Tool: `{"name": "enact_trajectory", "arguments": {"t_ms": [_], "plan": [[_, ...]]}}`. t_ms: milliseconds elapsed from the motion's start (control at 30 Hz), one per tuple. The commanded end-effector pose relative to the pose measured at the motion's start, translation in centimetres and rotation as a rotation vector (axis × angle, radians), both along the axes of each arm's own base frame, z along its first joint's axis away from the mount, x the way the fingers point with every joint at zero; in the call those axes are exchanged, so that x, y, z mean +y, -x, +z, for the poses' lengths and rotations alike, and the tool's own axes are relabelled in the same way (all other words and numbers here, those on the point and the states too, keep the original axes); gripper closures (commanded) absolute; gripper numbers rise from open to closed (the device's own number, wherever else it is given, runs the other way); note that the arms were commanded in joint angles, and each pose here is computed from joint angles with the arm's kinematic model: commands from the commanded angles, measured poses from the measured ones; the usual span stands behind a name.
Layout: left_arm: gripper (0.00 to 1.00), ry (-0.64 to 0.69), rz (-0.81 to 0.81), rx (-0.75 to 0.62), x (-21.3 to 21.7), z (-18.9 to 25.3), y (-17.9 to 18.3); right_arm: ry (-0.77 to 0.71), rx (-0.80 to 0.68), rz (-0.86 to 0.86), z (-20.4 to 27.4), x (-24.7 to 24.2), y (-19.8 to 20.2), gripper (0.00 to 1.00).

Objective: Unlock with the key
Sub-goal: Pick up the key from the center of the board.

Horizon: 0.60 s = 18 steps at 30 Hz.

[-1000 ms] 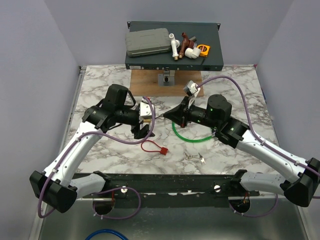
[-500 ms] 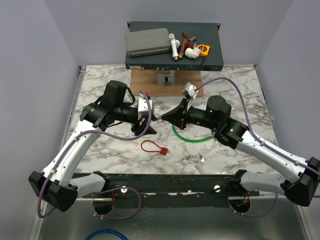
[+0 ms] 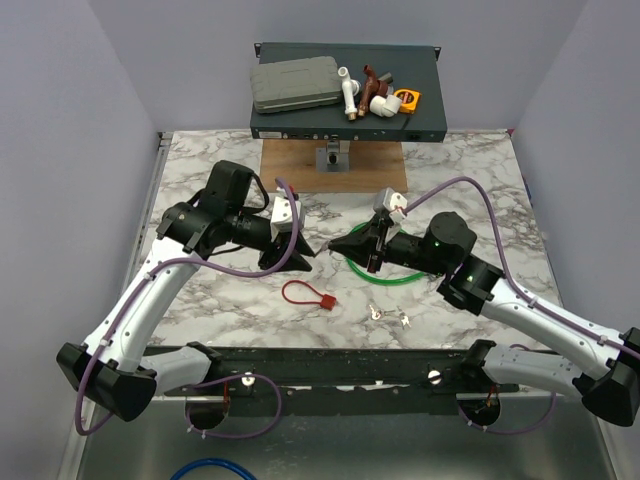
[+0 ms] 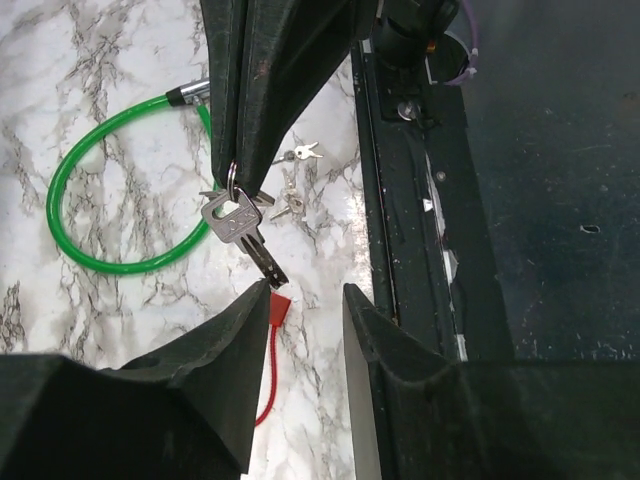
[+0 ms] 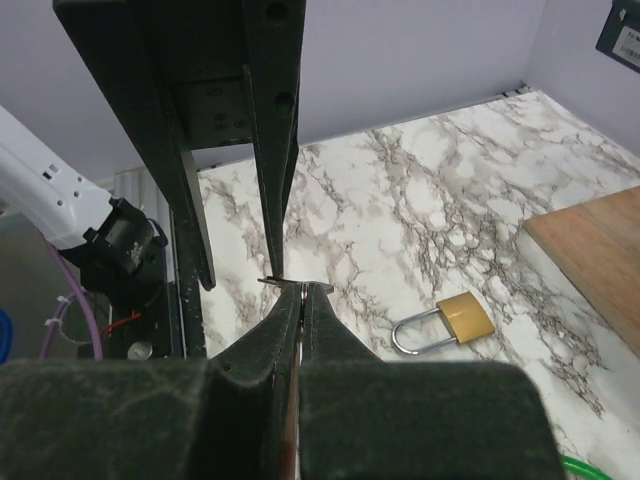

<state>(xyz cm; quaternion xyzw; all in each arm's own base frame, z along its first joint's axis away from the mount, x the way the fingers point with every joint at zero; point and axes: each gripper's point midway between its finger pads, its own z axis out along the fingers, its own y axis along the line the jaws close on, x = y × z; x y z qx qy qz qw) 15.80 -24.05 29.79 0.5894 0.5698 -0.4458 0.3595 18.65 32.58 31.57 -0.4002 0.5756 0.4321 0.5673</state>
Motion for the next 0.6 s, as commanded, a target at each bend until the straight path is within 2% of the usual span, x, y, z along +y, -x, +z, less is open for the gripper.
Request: {"name": "enact_trajectory", "arguments": {"t_ms": [0, 100, 233, 300, 333, 400, 567], "plan": [[0.67, 0.023, 0.0, -0.013, 0.0, 0.6, 0.0, -0.044, -0.088, 0.053, 1.9, 0.5, 0.8, 0.99], [0.62, 0.022, 0.014, -0.012, -0.1, 0.6, -0.3, -0.052, -0.096, 0.067, 2.1, 0.7, 1.1, 0.99], [0.47, 0.021, 0.033, 0.002, -0.2, 0.6, -0.8, -0.043, -0.125, 0.085, 2.4, 1.0, 1.3, 0.99], [0.37, 0.011, 0.058, 0.011, -0.1, 0.2, -1.3, -0.043, -0.132, 0.092, 2.7, 1.0, 1.5, 0.99], [0.35, 0.007, 0.062, 0.016, -0.1, 0.1, -1.4, -0.041, -0.133, 0.096, 2.7, 1.0, 1.6, 0.99], [0.37, 0.007, 0.054, 0.02, -0.1, 0.0, -1.3, -0.038, -0.138, 0.101, 2.8, 1.2, 1.7, 0.99], [0.58, 0.039, 0.005, 0.054, -0.3, 0.7, -0.3, -0.05, -0.162, 0.111, 3.3, 1.7, 1.8, 0.99]]}}
